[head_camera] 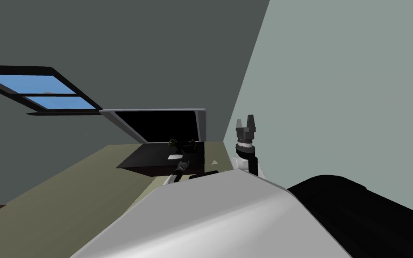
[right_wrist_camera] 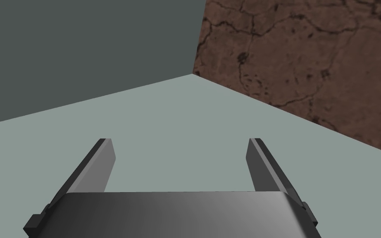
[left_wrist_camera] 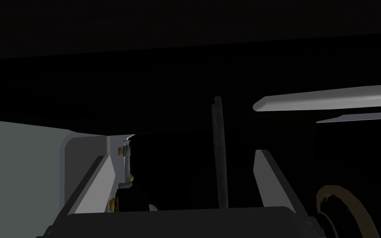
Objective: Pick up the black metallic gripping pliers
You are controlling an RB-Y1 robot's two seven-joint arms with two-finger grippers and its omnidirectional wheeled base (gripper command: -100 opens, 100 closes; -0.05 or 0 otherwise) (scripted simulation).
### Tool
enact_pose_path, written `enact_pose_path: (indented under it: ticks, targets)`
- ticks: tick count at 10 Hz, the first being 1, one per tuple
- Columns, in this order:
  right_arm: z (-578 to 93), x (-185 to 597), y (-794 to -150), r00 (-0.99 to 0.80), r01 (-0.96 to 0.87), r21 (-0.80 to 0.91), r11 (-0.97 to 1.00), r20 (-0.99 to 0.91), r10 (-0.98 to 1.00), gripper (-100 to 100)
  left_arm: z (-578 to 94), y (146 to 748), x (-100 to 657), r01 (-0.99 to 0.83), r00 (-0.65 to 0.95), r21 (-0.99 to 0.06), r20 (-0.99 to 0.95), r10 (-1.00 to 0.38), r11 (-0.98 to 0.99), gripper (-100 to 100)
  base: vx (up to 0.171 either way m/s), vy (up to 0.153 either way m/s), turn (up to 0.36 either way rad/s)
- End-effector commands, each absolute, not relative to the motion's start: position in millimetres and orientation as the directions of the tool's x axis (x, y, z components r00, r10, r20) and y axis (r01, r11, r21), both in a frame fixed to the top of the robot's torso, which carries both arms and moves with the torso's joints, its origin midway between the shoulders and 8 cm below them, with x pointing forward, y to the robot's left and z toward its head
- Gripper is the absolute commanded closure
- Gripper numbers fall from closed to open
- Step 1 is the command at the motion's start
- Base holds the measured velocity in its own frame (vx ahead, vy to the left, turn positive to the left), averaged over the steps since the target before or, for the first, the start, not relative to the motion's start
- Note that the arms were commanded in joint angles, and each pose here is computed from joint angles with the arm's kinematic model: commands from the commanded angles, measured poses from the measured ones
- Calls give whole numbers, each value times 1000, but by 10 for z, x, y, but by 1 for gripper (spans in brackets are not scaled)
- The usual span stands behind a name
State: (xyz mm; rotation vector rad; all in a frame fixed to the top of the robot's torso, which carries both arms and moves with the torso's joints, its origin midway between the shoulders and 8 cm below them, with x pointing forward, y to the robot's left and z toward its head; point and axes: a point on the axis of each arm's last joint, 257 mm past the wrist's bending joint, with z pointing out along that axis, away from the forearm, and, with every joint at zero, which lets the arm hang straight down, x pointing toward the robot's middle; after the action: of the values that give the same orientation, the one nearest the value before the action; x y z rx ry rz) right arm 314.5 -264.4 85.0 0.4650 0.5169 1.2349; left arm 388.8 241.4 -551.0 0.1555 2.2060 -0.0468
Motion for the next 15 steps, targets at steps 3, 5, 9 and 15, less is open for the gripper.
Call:
enact_pose_path:
  ticks: [3, 5, 9, 15]
  targets:
    - [850, 3145, -2644, 244, -760, 593, 266, -118, 962, 0, -5558, 2532, 3865, 103, -592, 23, -802, 80, 994, -100, 1, 6, -56]
    - [850, 3145, -2644, 244, -760, 593, 266, -118, 962, 0, -5584, 2583, 3850, 88, -593, 21, -802, 69, 996, -100, 1, 11, -68]
    - [850, 3145, -2644, 244, -760, 593, 266, -118, 962, 0, -5591, 2588, 3847, 85, -593, 21, -802, 67, 996, 100, 0, -1, -14]
    - [850, 3145, -2644, 244, -760, 593, 266, -118, 962, 0, -5515, 2903, 3936, 80, -586, 70, -803, 104, 994, -100, -1, 1, -2]
